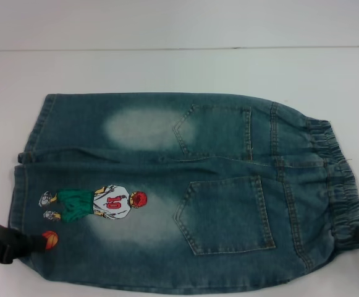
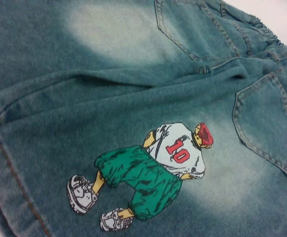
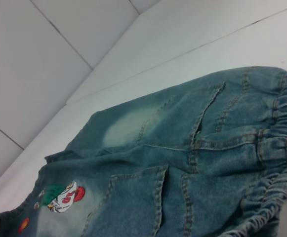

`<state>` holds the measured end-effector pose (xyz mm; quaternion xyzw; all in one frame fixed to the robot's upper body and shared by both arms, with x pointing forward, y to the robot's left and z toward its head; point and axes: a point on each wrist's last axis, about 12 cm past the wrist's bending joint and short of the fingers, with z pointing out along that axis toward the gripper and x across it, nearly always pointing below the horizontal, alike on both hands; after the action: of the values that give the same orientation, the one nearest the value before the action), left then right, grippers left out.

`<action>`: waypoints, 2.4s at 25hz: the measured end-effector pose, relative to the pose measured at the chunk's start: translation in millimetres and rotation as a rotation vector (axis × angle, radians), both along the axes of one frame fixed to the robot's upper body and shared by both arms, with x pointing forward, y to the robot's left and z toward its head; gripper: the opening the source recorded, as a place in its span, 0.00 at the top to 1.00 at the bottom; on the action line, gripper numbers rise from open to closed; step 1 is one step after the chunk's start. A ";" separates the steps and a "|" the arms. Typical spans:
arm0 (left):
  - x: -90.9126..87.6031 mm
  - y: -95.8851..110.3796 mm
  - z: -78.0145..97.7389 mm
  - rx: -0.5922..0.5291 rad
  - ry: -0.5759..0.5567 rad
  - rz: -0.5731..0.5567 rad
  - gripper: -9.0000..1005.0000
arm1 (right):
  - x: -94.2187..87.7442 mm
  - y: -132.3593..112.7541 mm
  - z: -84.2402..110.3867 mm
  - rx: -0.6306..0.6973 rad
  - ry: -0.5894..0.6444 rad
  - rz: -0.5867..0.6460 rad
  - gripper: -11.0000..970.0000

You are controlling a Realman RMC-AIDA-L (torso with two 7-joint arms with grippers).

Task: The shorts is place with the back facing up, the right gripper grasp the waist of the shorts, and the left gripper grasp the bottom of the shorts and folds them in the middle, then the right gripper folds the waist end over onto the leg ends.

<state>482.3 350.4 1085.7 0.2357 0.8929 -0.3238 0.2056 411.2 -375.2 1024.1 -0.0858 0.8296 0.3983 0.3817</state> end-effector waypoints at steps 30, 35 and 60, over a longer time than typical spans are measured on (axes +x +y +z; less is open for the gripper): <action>6.0 26.9 10.9 0.105 0.033 0.075 0.46 | 10.4 1.2 2.0 -0.014 -0.012 0.004 0.95; 5.6 31.6 14.6 0.130 0.032 0.085 0.42 | 12.3 1.5 2.6 -0.016 -0.015 0.006 0.95; -2.2 32.2 15.7 0.145 0.137 0.035 0.43 | 17.3 1.4 3.6 -0.026 -0.021 0.004 0.94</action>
<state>480.1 382.6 1101.4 0.2117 0.9300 -0.2698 0.1322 428.5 -373.8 1027.7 -0.0964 0.8305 0.3876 0.3883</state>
